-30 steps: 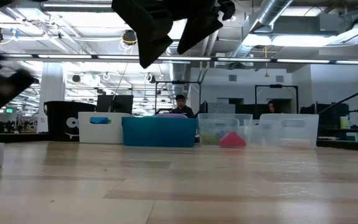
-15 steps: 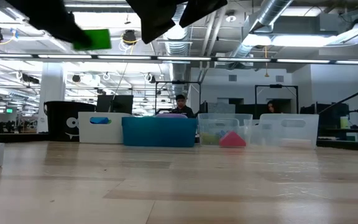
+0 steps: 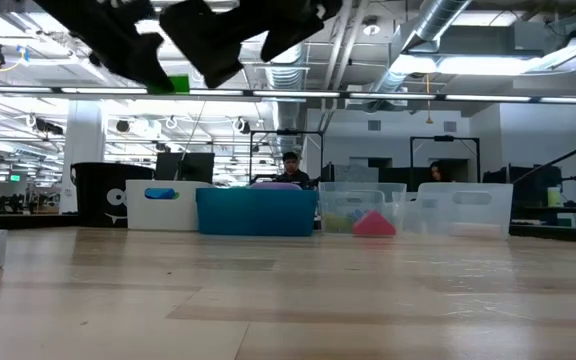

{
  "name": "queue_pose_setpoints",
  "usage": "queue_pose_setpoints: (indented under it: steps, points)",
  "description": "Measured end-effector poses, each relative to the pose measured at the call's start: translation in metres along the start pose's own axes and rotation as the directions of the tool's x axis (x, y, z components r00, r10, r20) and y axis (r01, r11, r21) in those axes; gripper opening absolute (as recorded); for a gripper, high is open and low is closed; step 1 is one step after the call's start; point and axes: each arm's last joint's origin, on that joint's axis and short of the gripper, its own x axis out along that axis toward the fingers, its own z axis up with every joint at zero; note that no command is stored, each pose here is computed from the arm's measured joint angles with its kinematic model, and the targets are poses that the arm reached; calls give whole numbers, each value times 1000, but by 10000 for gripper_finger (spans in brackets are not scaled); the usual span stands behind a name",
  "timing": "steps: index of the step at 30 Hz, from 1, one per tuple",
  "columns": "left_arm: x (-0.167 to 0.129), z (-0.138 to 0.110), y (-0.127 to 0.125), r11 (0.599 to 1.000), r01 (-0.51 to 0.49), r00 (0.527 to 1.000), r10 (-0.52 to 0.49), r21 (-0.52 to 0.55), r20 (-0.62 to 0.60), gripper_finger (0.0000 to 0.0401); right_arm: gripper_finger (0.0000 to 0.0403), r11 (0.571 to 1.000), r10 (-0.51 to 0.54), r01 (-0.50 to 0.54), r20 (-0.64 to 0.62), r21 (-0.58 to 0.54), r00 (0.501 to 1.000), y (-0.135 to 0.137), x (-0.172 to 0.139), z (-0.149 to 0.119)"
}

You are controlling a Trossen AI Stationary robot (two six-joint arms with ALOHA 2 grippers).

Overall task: Pick & Place Toys
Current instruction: Put the large green game piece into the white bin, then put the blue deck of cards into the right transparent bin

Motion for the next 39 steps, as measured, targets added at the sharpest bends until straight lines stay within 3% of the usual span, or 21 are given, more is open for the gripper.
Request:
queue_pose_setpoints:
  steps: [7,13,20,29,34,39]
  points:
    - [56,-5,12,994,-107,985,110,22,-136,190,388,1000,18,-17,12,-18,1000,4,3,5]
    - [93,-20,15,992,-126,959,130,30,-253,187,388,999,23,-23,5,-30,1000,4,2,4]
    - [100,-21,6,1000,10,968,-9,0,-250,224,388,998,37,-38,-13,-49,999,6,4,-1]
    - [100,-20,6,1000,21,972,-23,-8,-236,299,388,997,56,-58,-34,-49,998,8,8,-5]
    - [88,-17,2,978,207,955,-194,38,-223,320,388,993,116,-118,-51,-30,992,12,2,-5]
    - [62,-9,-2,903,429,895,-421,25,-151,316,388,964,265,-263,-58,48,962,23,-13,-2]
